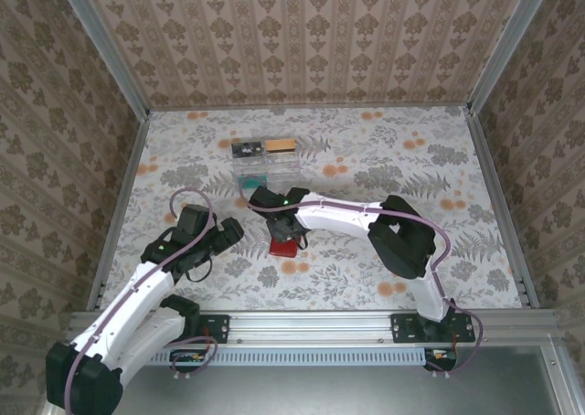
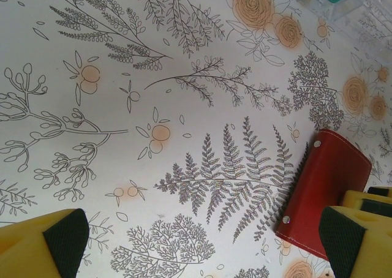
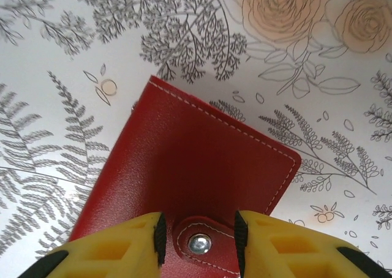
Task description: Take the credit cards out of the card holder
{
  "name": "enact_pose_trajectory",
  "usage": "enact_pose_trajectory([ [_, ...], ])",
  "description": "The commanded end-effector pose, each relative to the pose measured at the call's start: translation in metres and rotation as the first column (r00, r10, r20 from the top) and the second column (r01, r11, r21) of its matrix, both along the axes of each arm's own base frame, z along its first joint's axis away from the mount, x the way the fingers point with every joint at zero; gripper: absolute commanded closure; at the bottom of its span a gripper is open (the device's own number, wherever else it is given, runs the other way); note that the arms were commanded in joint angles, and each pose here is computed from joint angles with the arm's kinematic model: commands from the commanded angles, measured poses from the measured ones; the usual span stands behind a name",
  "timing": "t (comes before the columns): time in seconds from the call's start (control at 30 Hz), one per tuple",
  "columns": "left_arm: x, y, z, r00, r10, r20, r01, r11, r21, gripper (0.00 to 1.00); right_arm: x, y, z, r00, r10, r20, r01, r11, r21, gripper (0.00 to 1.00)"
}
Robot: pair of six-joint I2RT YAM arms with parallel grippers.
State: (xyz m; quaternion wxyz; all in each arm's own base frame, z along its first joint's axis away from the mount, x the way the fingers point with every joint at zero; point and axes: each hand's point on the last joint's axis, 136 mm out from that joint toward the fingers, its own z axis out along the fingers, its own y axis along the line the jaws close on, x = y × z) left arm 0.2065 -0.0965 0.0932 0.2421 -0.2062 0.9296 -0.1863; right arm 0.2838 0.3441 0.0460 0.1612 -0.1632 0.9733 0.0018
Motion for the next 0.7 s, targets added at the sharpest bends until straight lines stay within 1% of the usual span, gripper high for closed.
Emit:
enact_pose_trajectory([
  [0.0,-0.007,0.004,-0.006,1.000,-0.004,-0.020,0.004,1.000,0.009,0.00,-0.009,-0.004,-0.008,0.999,0.008,-0.047,-0.010,0.999,-0.048,0.62],
  [0.1,-0.007,0.004,-0.008,1.000,0.002,-0.023,-0.002,1.000,0.010,0.00,-0.010,-0.004,-0.013,0.998,0.015,-0.057,-0.018,0.998,-0.054,0.60],
  [0.17,-0.006,0.004,-0.008,1.000,0.003,-0.020,-0.003,1.000,0.008,0.00,-0.011,-0.003,-0.016,0.998,0.018,-0.066,-0.021,0.998,-0.055,0.56],
  [0.2,-0.007,0.004,-0.009,1.000,0.003,-0.022,-0.003,1.000,0.009,0.00,-0.011,-0.003,-0.016,0.997,0.018,-0.070,-0.022,0.998,-0.057,0.52],
  [0.23,-0.007,0.004,-0.010,1.000,0.003,-0.023,-0.003,1.000,0.009,0.00,-0.011,-0.003,-0.017,0.997,0.016,-0.072,-0.021,0.998,-0.059,0.52],
  [0.37,-0.005,0.004,-0.009,1.000,0.003,-0.021,-0.003,1.000,0.006,0.00,-0.011,-0.004,-0.012,0.998,0.018,-0.057,-0.022,0.997,-0.080,0.55],
  [0.47,-0.005,0.003,-0.009,1.000,0.003,-0.021,-0.003,1.000,0.006,0.00,-0.012,-0.003,-0.004,0.999,0.027,-0.037,-0.031,0.994,-0.105,0.54],
  [0.57,-0.004,0.003,-0.009,1.000,0.000,-0.020,0.000,1.000,0.008,0.00,-0.012,0.000,0.003,0.999,0.031,-0.025,-0.033,0.994,-0.102,0.54],
  [0.67,-0.003,0.002,-0.010,1.000,0.000,-0.023,0.000,1.000,0.006,0.00,-0.012,0.003,0.002,0.999,0.034,-0.032,-0.037,0.995,-0.091,0.55],
])
